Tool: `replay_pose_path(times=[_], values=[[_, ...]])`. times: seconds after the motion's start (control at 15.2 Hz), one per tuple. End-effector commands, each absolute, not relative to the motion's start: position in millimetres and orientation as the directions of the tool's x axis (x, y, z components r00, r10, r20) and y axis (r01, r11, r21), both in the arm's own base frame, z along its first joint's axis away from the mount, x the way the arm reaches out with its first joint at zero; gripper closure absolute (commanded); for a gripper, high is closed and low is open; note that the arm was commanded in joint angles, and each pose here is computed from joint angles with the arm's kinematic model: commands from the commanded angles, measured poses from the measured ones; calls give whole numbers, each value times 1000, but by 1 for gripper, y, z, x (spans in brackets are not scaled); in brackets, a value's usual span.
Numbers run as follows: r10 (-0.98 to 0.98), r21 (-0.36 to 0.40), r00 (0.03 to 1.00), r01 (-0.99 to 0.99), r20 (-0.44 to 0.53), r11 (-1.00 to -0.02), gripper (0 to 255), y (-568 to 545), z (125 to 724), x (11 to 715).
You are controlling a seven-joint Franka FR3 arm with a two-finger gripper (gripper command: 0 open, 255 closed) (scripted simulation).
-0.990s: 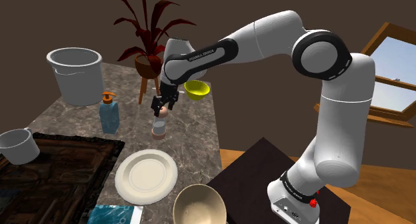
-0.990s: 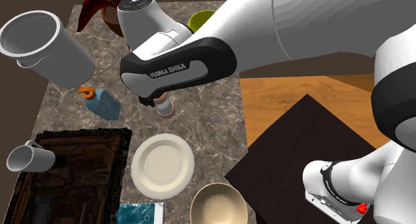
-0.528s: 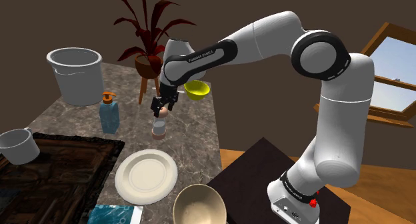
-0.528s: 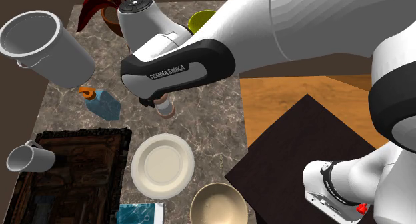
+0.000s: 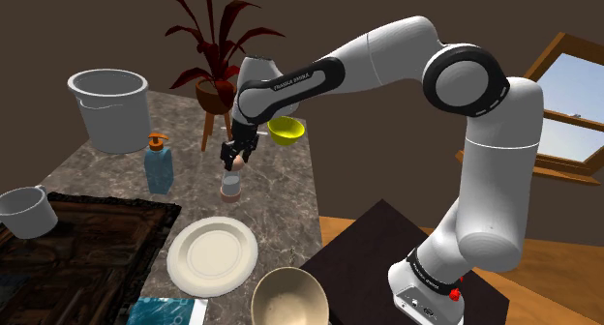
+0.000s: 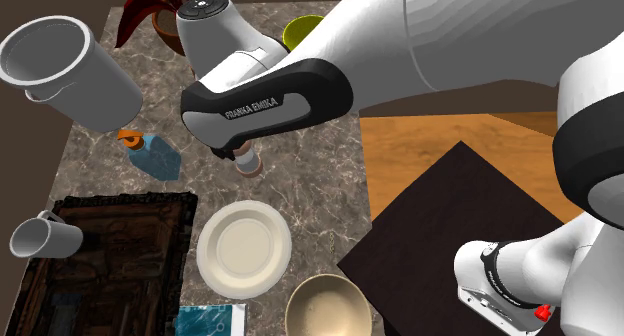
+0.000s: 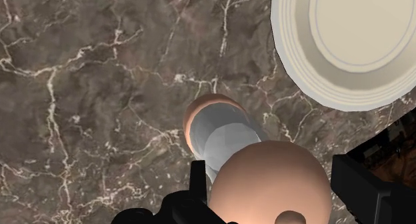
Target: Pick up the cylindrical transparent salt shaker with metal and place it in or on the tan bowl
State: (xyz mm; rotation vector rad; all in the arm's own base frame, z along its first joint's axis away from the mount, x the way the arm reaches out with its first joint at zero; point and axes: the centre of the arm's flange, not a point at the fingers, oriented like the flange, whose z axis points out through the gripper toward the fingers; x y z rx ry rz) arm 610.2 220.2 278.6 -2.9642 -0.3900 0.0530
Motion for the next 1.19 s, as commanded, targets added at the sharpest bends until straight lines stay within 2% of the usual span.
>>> replay_pose_path(times=[0.0,1.12], values=[[260,-154,966,254,-16,-955,255,220,278,610],[260,-154,966,254,-16,-955,255,220,363,610]])
